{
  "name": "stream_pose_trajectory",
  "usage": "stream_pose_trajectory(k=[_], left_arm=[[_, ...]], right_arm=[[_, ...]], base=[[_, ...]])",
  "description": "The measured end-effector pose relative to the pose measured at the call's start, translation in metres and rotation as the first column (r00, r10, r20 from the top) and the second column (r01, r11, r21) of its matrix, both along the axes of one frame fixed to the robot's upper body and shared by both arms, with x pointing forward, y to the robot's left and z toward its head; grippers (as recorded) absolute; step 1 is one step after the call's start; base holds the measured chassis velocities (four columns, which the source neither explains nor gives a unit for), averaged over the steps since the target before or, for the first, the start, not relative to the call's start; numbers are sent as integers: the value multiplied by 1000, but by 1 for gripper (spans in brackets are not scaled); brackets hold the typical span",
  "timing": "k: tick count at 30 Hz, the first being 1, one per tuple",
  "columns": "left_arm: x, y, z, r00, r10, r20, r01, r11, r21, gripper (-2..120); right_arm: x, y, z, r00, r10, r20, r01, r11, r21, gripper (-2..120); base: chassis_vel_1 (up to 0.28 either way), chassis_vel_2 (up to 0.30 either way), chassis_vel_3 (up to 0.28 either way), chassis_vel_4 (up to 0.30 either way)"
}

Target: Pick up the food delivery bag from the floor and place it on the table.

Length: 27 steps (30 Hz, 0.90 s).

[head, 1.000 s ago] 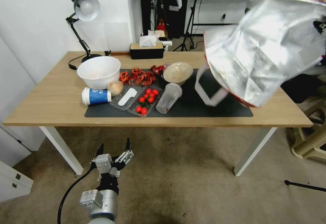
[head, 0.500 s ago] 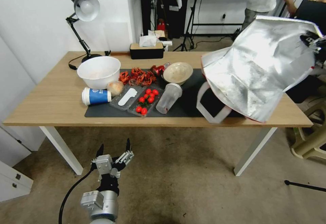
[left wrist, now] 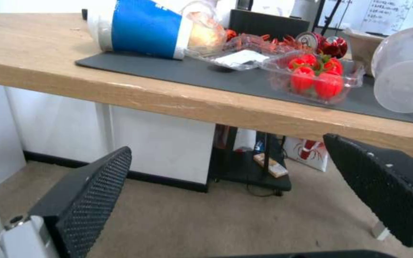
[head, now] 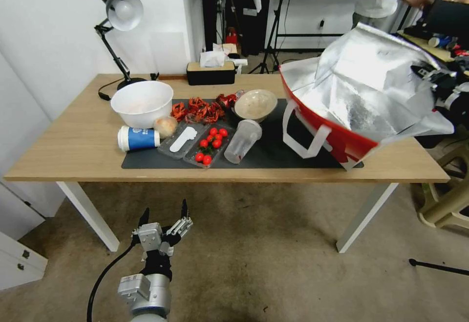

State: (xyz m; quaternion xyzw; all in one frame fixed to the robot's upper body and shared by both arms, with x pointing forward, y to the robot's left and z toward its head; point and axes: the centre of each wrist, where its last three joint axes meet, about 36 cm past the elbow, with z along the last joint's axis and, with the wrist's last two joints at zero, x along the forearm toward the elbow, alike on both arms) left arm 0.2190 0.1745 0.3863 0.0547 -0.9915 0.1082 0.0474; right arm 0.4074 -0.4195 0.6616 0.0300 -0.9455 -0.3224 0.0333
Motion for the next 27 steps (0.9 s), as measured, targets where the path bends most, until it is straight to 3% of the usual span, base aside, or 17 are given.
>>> stream_pose_trajectory(k=[22, 27], left_arm=[[-1, -1, -3, 1000, 3, -3, -3, 1000, 7, 100], [-2, -1, -3, 1000, 3, -4, -3, 1000, 8, 100]], right_arm=[[16, -10, -3, 1000, -5, -19, 4, 1000, -25, 0], [19, -10, -1, 1000, 1, -7, -1, 999, -47, 17]], base=[[0, 0, 0, 0], [0, 0, 0, 0]])
